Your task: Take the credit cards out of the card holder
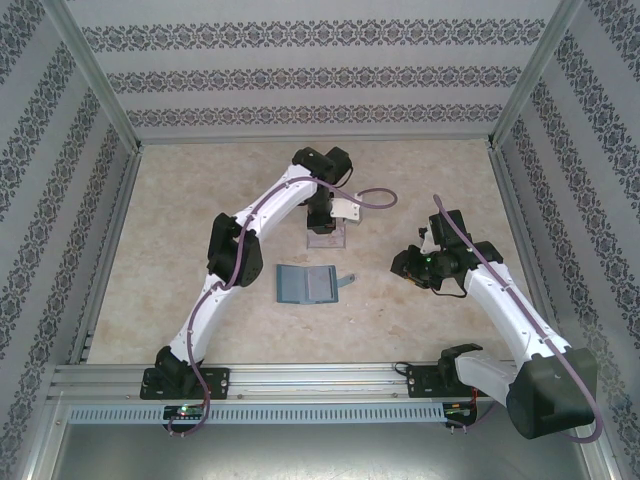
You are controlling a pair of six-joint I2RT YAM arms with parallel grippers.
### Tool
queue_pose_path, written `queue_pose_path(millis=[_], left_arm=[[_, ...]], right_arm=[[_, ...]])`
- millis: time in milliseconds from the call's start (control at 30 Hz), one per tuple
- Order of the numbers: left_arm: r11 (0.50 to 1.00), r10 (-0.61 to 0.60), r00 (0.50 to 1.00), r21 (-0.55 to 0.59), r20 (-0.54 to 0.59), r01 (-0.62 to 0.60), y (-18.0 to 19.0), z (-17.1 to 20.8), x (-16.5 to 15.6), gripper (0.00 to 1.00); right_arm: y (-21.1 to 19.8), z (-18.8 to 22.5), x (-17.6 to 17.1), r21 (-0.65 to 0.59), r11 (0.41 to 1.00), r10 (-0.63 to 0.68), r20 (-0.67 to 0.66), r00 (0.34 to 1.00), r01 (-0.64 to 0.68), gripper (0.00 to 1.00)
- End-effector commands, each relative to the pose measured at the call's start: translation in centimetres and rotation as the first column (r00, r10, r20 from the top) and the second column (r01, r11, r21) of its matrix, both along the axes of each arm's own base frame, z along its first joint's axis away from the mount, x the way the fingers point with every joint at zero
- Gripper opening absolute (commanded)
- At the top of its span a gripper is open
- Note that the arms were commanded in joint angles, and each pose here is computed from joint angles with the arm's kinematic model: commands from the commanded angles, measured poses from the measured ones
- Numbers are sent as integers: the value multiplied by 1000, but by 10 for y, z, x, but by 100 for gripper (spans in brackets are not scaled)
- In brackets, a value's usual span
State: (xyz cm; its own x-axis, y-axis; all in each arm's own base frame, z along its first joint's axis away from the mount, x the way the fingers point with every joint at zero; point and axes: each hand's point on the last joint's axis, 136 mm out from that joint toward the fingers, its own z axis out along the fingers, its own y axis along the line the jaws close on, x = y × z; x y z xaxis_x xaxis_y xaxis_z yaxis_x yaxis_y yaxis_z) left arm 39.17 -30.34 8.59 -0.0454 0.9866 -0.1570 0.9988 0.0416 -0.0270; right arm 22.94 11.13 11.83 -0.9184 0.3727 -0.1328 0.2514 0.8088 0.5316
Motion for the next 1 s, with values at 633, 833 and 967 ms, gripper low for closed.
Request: queue_pose_path(millis=[633,833,967], left_arm=[[903,428,882,-133,198,-409,-6,60,43,23],[768,634,758,-245,153,-592,1,80,39,18],[664,733,674,-308,88,-682,13,90,33,19]], right_arm=[[14,0,13,41,999,30,11,999,-30,32],[31,2,22,42,995,87,15,996,-87,32],[45,0,27,41,990,132,7,991,-132,32]])
